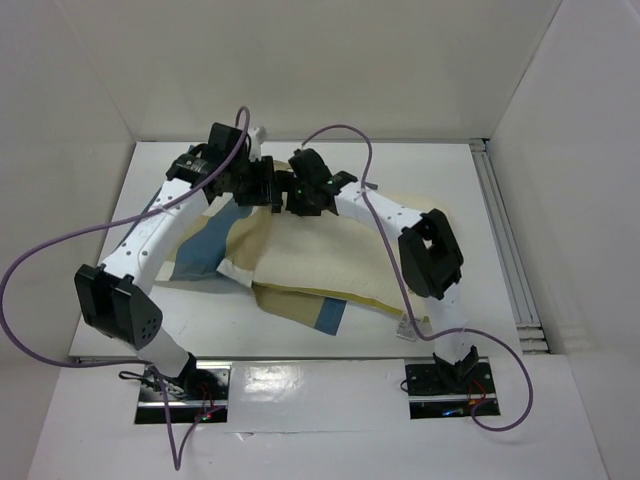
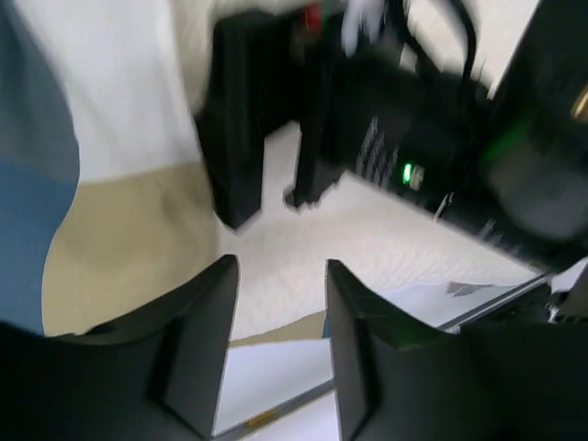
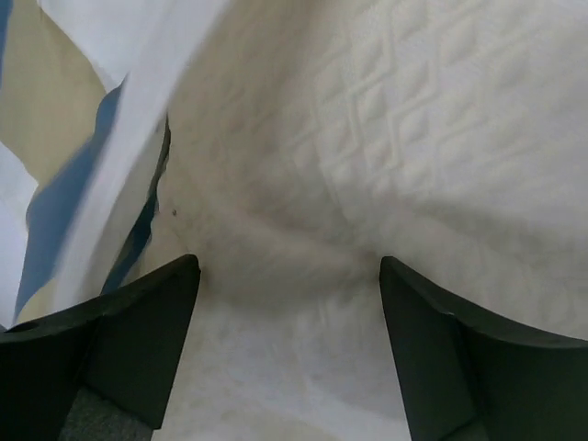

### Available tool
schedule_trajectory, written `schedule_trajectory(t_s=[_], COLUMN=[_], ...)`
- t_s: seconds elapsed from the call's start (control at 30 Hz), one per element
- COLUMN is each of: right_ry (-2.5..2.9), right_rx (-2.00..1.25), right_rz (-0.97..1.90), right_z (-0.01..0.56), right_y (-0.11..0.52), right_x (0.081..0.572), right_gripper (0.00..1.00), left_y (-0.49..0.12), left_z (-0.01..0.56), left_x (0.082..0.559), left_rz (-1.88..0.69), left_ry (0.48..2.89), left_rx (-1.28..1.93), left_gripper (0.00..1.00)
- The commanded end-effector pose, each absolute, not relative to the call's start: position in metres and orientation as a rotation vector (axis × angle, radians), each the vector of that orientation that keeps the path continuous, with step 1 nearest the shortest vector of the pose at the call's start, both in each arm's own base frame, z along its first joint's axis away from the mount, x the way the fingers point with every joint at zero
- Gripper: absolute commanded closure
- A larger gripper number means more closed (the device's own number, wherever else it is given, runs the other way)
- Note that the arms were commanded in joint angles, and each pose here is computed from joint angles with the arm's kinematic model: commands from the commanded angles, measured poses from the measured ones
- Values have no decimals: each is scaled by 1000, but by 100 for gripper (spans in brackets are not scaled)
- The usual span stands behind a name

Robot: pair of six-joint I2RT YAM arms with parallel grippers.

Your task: Put the pillow into the pillowcase

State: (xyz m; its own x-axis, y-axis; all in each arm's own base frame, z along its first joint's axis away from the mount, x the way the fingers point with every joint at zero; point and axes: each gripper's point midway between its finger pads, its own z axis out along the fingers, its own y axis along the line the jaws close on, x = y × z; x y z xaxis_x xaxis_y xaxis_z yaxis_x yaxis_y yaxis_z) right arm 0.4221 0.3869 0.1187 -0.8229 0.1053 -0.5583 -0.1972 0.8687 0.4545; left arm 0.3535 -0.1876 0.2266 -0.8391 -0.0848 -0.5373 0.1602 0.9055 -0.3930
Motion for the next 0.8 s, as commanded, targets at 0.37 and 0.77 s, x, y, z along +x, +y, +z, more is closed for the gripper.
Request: schedule_trajectory(t_s=[0.37,0.77], right_ry=[2296,2548], right_rx=[6,-392], right_rz=[478,474], right_z=[204,98], right_y=[279,298], right_x=[381,305], right_gripper=[18,3], left_y=[-176,-162], left_z=[189,133], left_x=[429,455], left_rz=[-407,-60], left_ry=[2552,2599], left_rx=[-58,-131], left_gripper=[35,48])
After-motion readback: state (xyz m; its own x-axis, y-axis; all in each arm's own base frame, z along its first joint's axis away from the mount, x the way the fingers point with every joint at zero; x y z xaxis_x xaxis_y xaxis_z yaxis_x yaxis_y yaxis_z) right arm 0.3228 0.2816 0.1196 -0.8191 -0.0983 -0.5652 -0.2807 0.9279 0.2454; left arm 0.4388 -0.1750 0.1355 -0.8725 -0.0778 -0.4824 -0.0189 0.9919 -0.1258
